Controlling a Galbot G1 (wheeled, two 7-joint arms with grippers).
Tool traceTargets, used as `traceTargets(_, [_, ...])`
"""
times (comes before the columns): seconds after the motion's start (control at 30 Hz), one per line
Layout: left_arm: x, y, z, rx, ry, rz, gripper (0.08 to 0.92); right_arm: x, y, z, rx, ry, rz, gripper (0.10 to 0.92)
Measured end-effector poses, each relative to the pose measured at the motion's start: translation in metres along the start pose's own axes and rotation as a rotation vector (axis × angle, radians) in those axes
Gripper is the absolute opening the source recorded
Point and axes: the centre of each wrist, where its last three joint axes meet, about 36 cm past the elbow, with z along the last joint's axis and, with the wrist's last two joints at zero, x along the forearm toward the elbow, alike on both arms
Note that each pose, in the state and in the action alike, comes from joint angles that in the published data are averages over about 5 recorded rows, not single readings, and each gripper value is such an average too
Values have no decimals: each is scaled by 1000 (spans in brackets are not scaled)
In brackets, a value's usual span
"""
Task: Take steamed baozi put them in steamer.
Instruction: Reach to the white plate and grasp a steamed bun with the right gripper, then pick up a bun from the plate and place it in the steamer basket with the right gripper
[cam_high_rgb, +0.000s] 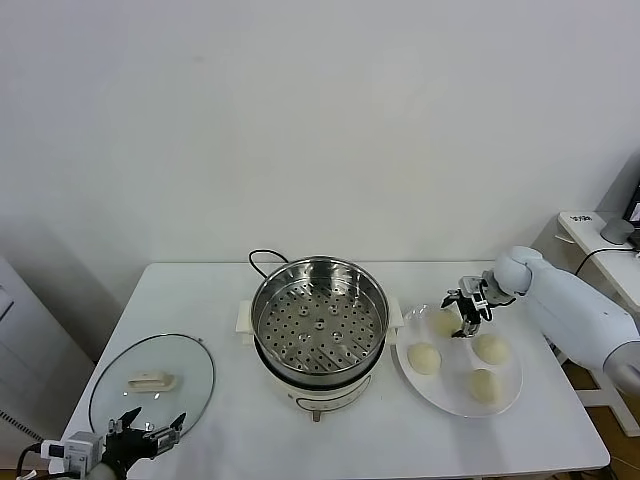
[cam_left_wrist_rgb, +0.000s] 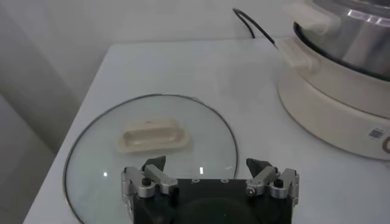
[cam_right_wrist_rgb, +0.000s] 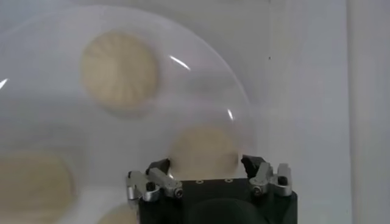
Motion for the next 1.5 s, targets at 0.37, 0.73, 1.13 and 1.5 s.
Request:
traceTargets(0.37, [2, -3, 0, 6, -2, 1, 823, 7, -4, -3, 17, 1, -17, 518])
traceTargets(0.73, [4, -5, -2, 2, -2, -5, 823, 69, -22, -24, 135, -38, 3, 526])
traceTargets(1.13, [6, -8, -2, -1, -3, -1, 823, 173, -80, -103, 466, -136, 62, 534])
traceTargets(1.5, [10, -10, -1, 1, -5, -5, 823, 193, -119, -206, 889, -224, 39, 535])
